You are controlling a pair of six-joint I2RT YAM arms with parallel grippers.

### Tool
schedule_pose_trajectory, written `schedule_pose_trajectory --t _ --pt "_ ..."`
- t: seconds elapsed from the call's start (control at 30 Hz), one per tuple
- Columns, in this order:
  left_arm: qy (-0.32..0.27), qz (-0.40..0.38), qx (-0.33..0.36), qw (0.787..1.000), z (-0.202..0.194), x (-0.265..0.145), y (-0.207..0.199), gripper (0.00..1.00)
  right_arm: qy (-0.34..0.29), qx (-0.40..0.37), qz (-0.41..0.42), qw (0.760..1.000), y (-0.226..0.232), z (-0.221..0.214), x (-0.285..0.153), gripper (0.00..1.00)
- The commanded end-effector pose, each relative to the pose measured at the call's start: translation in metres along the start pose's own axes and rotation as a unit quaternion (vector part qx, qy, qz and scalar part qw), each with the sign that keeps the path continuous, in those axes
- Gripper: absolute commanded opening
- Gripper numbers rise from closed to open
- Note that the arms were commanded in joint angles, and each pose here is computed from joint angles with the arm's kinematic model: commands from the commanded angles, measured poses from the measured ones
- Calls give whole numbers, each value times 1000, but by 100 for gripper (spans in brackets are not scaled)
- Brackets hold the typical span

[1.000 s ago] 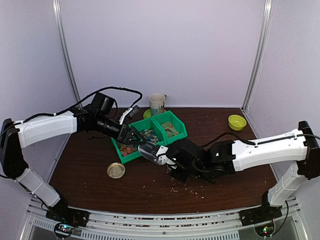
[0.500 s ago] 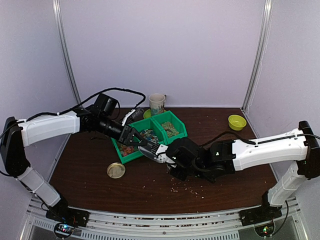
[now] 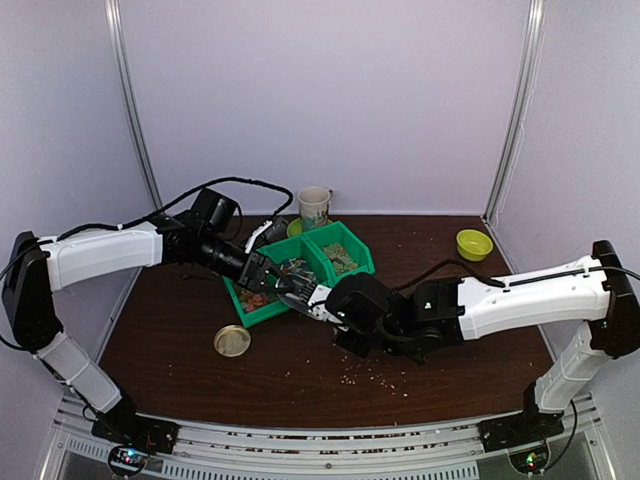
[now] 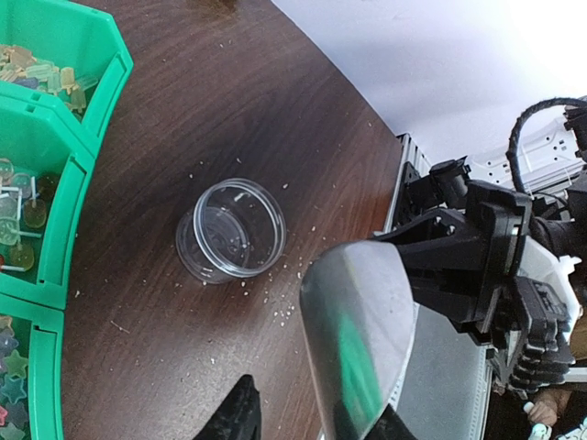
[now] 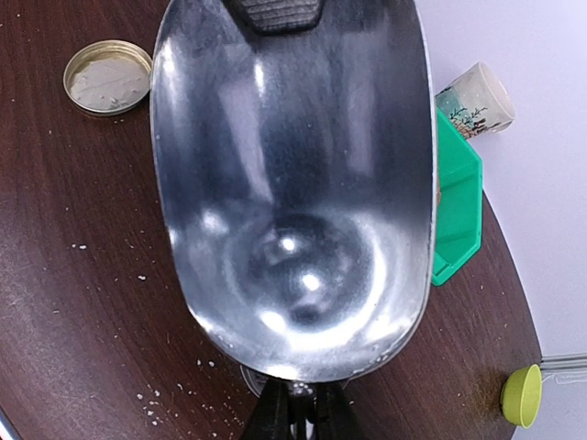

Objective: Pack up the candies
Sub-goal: Pass from the right arm to the left

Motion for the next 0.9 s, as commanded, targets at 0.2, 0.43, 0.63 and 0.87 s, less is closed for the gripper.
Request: schedule_pose_trajectory --t 0.2,0.43,0.63,0.87 --pt "-9 -5 24 1000 13 -1 -5 27 -15 12 -7 1000 0 16 -3 1" --pt "-10 -4 25 1000 13 -2 -5 24 -8 3 6 1000 5 10 -1 1" --pt "-8 2 25 1000 13 -2 -4 18 -5 -5 17 1000 11 8 -1 1" --pt "-6 6 25 1000 12 -2 -2 26 0 -6 16 1000 12 5 -1 1"
Point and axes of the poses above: each gripper's point midway between its finger pads, its own x axis out along the fingers, its own y axis along the line the jaws close on, z = x × y, the point moved 2 cm from there along -x, back along the fingers, and after that the axes turned 12 degrees about x, right-handed, at the moved point
